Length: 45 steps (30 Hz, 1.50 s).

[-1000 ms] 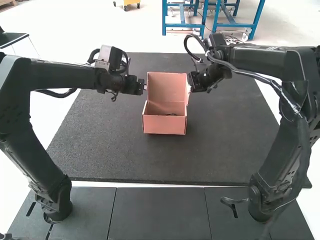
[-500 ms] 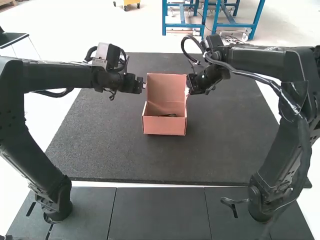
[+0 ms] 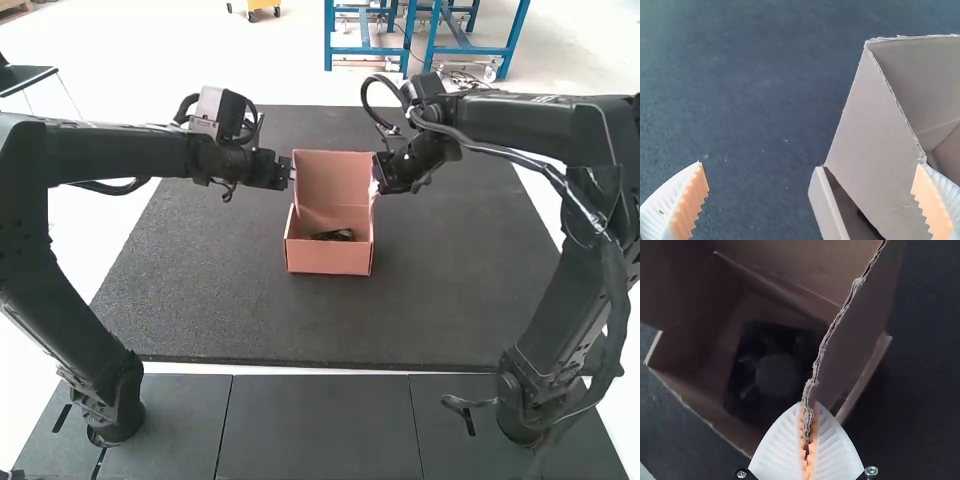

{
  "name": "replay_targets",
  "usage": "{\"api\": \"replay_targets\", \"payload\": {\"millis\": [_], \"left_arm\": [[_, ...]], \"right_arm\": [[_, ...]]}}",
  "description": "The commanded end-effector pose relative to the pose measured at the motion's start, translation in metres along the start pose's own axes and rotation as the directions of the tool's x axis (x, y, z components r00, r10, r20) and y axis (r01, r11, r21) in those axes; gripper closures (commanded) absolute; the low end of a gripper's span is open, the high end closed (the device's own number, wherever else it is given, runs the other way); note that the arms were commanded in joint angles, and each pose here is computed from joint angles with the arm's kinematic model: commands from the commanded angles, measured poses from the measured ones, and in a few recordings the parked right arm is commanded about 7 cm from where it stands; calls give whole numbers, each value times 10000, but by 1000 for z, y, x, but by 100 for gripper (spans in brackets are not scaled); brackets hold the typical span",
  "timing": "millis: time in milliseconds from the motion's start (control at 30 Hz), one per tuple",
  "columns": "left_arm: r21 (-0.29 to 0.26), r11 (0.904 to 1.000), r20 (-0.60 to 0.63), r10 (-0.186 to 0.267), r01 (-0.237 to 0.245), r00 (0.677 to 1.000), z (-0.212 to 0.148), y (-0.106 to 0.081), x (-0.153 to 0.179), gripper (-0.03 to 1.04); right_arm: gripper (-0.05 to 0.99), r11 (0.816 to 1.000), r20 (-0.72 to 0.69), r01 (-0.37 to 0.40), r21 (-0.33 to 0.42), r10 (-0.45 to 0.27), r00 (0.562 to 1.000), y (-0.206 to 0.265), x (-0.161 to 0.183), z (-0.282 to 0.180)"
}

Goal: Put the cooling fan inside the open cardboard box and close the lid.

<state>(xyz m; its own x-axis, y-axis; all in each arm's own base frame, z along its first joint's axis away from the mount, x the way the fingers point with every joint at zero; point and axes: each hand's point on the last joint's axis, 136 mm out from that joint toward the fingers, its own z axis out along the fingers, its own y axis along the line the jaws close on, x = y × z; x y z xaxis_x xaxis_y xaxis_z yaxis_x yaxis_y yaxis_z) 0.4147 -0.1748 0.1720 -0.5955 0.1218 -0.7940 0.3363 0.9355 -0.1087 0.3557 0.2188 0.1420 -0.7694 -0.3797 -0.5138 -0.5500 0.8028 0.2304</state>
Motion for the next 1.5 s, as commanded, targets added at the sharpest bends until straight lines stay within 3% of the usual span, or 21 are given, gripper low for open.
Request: {"api": "replay_targets", "payload": {"millis": [0,800,867,933,1067,1133,1367,1467], "left_arm": [[182,9995,568,260,-271,9980,-17,-9,-20,5],[60,9983,504,570,-574,9971,-46,-6,-16,5],[-157,9986,626,518,-509,9967,-48,-2,-19,5],[-835,9956,794,481,-414,9957,-49,12,-22,5],[-2097,9776,700,342,-188,9970,-48,46,-17,5],[-2456,9687,397,467,-356,9981,-45,57,-9,5],[-2501,9636,-411,869,-944,9954,-32,61,18,5],[-2108,9711,-702,991,-1119,9926,-25,53,27,5]], "right_arm": [[91,9981,163,425,-454,-418,9990,21,0,-8],[91,9977,-761,419,-526,-459,9960,24,30,-3],[91,9977,-746,424,-525,-463,9961,24,30,-3],[91,9977,-746,408,-539,-447,9962,25,30,-3],[91,9977,-733,381,-552,-421,9964,25,29,-3],[91,9979,-691,365,-534,-402,9968,25,28,-4],[91,9980,-473,360,-526,-385,9981,25,22,-3],[91,9981,-469,347,-518,-372,9982,24,23,-2]]}}
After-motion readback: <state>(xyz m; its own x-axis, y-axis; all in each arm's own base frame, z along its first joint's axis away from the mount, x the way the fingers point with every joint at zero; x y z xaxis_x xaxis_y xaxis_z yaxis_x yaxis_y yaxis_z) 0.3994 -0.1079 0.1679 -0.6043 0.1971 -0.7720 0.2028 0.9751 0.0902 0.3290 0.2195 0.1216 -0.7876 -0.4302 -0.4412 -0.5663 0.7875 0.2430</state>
